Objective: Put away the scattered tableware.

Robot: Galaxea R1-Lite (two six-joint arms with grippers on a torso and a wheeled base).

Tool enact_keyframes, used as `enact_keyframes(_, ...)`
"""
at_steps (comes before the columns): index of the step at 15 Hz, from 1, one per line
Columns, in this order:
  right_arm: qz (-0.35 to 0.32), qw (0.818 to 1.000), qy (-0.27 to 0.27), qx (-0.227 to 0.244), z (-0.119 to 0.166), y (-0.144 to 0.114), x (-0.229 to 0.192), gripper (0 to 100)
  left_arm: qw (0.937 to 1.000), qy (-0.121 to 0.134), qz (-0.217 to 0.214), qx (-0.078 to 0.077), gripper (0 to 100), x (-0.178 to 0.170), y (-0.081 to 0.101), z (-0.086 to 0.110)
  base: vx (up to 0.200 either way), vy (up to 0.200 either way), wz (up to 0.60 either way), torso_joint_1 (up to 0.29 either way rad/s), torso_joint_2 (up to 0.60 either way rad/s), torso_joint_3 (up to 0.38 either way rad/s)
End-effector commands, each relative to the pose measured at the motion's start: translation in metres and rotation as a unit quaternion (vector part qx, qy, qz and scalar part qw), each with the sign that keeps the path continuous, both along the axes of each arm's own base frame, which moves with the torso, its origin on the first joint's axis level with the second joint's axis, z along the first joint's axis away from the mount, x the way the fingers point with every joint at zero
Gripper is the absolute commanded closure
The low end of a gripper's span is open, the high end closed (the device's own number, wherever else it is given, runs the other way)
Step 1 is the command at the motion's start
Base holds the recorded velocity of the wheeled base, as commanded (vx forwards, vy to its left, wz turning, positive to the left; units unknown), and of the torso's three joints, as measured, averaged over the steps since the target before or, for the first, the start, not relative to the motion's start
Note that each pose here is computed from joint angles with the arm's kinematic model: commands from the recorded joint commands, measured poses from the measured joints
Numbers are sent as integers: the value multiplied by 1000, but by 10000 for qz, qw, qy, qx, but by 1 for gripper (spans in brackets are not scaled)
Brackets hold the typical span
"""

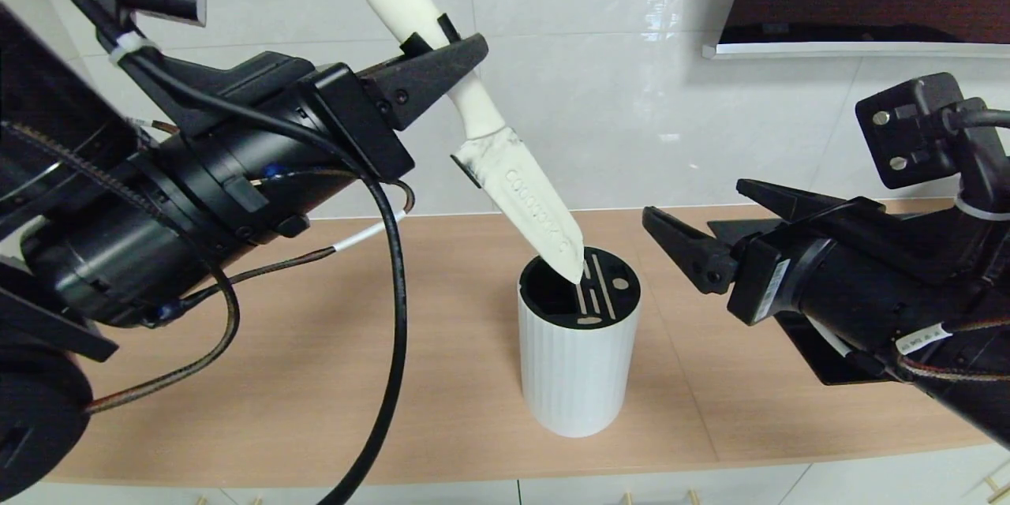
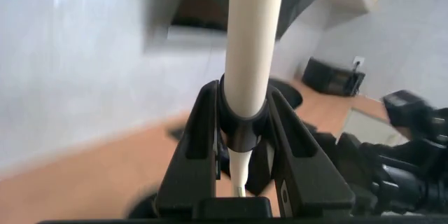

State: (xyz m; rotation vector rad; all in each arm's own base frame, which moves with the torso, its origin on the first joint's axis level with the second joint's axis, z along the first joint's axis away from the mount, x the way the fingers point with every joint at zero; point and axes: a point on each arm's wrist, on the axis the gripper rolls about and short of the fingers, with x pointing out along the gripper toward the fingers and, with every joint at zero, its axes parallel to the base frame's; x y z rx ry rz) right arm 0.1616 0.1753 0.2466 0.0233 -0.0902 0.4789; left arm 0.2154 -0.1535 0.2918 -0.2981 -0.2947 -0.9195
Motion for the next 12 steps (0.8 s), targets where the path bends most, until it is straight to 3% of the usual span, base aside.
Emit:
enact_keyframes(1, -73, 10000, -14, 8, 1, -3, 2, 0, 9993, -65, 139, 345, 100, 5, -1, -13, 0, 0, 0, 0, 0, 0)
enact_keyframes(2, -73, 10000, -3, -3, 0, -3, 2, 0, 9977, -200, 252, 600, 100, 11, -5, -20, 0, 0, 0, 0, 0, 0)
enact_keyframes(3, -73, 10000, -3, -3, 0, -3, 2, 0, 9970, -257, 299, 664, 100, 17, -9, -26, 0, 0, 0, 0, 0, 0)
enact_keyframes(6, -81, 10000, 2, -9, 0, -3, 2, 0, 9969, -517, 329, 501, 100, 37, -25, -45, 0, 0, 0, 0, 0, 0)
enact_keyframes(8, -81, 10000, 9, -27, -1, -3, 2, 0, 9970, -411, 321, 573, 100, 45, -32, -58, 0, 0, 0, 0, 0, 0)
enact_keyframes(12, -81, 10000, 29, -50, -3, -2, 3, 0, 9962, -379, 346, 708, 100, 48, -34, -66, 0, 0, 0, 0, 0, 0)
